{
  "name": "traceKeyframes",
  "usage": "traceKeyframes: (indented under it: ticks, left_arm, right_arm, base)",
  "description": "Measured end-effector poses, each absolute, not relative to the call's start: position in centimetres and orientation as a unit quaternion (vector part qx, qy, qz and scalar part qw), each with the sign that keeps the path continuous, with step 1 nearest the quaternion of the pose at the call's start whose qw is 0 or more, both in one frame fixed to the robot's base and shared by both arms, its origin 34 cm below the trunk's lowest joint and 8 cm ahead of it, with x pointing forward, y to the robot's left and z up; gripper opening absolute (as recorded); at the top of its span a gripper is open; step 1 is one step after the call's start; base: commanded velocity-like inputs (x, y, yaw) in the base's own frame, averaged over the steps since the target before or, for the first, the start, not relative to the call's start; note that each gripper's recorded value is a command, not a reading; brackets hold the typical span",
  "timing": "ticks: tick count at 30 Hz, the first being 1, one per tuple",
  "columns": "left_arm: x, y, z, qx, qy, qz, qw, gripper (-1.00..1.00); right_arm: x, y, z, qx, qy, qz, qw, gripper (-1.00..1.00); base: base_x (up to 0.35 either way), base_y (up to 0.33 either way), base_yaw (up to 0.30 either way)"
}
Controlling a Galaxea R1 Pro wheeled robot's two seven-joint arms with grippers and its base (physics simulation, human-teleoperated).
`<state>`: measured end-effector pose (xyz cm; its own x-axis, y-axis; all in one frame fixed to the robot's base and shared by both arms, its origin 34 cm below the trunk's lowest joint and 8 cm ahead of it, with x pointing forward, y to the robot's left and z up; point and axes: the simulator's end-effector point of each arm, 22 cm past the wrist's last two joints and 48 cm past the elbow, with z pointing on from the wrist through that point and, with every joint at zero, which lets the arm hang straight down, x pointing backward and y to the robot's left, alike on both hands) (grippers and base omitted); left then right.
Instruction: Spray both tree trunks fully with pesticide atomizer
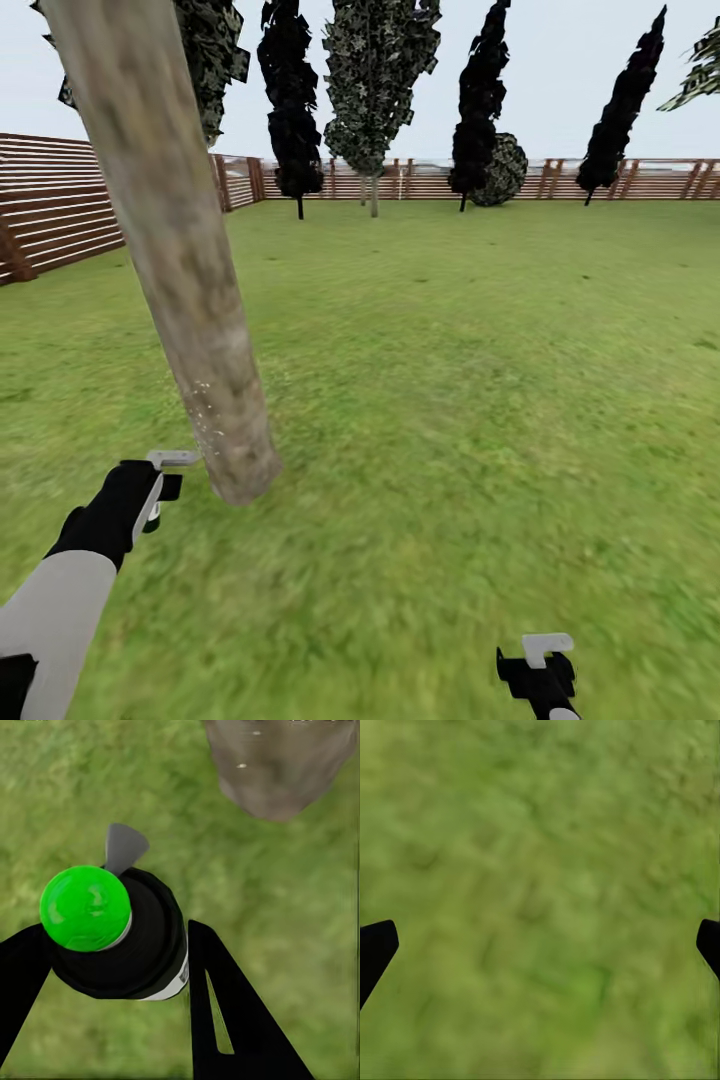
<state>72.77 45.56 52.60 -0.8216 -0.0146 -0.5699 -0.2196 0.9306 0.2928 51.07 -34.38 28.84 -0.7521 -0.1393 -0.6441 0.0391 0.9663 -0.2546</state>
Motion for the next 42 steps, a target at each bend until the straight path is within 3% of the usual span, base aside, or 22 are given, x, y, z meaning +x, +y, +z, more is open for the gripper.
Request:
traceKeyframes:
  ticks: [13, 25, 42]
  left_arm:
    - [72.6, 46.0, 52.6, -0.064, 0.937, 0.184, 0.291, -1.00]
    - [70.5, 46.8, 50.6, -0.070, 0.939, 0.203, 0.268, -1.00]
    - [69.7, 48.2, 50.3, -0.082, 0.940, 0.208, 0.259, -1.00]
  right_arm:
    - [51.1, -34.5, 28.8, -0.027, 0.927, -0.128, 0.351, 1.00]
    - [51.1, -34.4, 28.9, -0.027, 0.927, -0.127, 0.351, 1.00]
    - [51.1, -34.4, 28.8, -0.027, 0.927, -0.127, 0.351, 1.00]
  base:
    - [0.036, -0.272, 0.010]
    - [0.151, -0.231, 0.257]
    - [0.071, -0.258, 0.046]
